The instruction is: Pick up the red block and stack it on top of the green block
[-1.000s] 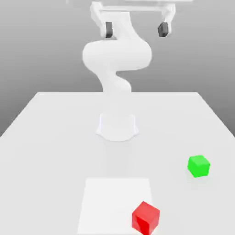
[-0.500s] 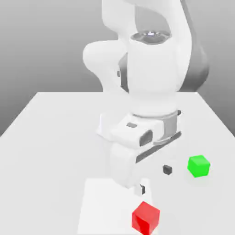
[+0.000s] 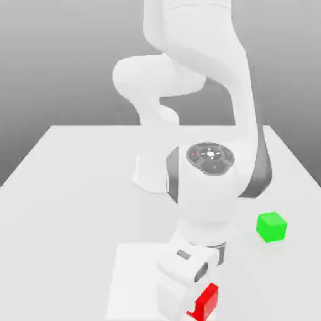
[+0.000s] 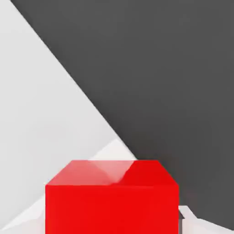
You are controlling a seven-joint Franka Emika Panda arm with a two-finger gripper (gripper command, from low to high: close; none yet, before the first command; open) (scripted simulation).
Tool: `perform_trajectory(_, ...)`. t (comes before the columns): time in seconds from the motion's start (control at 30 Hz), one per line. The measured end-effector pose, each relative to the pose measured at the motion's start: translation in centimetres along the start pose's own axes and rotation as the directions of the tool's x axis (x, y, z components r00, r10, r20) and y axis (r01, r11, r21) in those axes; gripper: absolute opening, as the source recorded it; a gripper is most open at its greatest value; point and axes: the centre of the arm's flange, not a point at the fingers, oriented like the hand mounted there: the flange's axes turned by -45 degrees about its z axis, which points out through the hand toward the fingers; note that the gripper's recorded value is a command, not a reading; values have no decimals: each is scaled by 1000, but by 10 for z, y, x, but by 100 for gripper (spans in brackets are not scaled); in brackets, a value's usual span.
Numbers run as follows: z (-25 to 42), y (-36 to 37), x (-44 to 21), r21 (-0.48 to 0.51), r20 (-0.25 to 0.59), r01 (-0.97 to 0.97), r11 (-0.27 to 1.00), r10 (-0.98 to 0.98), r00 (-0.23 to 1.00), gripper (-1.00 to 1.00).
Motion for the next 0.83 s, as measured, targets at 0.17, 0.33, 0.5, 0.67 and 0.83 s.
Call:
perform_trajectory(0.17,-52,-26,10,9,-4,105,994,-105,994,-100)
perform_trajectory(0.33,-69,-140,40,22,-17,534,845,-534,845,-100)
perform_trajectory(0.5,-82,-270,36,11,-12,896,445,-895,445,-100)
perform_trajectory(0.67,-45,-304,22,1,0,969,249,-969,249,-100)
perform_trajectory(0.83,-27,-302,20,1,0,968,249,-968,249,100)
